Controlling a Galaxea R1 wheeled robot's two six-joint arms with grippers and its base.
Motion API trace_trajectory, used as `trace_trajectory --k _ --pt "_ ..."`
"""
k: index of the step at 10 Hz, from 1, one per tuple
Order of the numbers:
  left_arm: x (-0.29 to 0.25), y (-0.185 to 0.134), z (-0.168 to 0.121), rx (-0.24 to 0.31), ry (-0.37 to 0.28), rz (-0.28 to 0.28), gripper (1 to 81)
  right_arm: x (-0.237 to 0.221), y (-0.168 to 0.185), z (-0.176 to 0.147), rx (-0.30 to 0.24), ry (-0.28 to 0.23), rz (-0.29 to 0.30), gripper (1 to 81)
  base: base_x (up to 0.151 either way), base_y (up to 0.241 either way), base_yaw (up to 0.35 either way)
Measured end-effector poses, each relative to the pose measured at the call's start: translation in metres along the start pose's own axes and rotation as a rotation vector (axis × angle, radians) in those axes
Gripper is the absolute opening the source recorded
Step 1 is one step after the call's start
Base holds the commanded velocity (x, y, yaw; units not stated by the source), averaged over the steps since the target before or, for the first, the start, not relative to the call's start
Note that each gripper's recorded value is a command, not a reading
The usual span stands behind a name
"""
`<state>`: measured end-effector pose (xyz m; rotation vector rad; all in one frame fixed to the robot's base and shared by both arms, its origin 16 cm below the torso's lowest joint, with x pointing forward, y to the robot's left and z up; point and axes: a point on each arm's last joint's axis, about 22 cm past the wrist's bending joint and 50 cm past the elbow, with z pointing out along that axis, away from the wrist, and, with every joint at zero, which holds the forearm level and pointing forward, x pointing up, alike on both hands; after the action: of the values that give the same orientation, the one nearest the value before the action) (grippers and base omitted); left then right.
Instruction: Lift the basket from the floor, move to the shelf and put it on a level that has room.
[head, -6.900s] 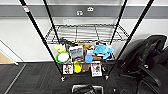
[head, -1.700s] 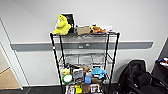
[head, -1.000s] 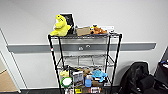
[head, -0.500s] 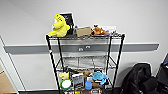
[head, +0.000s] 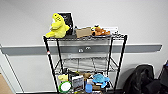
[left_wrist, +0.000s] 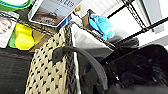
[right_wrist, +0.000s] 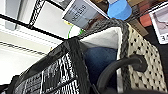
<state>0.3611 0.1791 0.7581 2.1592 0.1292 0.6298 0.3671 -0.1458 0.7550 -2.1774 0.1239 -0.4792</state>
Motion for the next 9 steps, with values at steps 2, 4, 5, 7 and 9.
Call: trace_trajectory --k 2,4,5,7,9 --pt "-0.0062 -0.0008 -0.0017 0.0 -0.005 -0.006 1.0 -0.0077 0.0029 0.0002 -0.001 -0.005 0.009 1.0 0.102 0.0 0.0" --pt "-0.0105 -0.0022 -0.0022 0.002 -0.012 -0.01 1.0 -0.0114 0.0035 0.0007 -0.001 -0.01 0.013 1.0 0.102 0.0 0.0" --pt "-0.0106 -0.0012 -0.0021 0.0 -0.011 -0.011 1.0 -0.0113 0.0037 0.0 -0.001 -0.01 0.013 1.0 0.102 0.0 0.0" --pt "-0.0105 -0.0006 -0.0022 -0.001 -0.01 -0.008 1.0 -0.0112 0.0038 0.0 -0.001 -0.008 0.013 1.0 0.102 0.0 0.0" --pt "-0.0107 -0.0004 -0.0019 -0.002 -0.011 -0.008 1.0 -0.0112 0.0038 0.0 -0.001 -0.008 0.013 1.0 0.097 0.0 0.0"
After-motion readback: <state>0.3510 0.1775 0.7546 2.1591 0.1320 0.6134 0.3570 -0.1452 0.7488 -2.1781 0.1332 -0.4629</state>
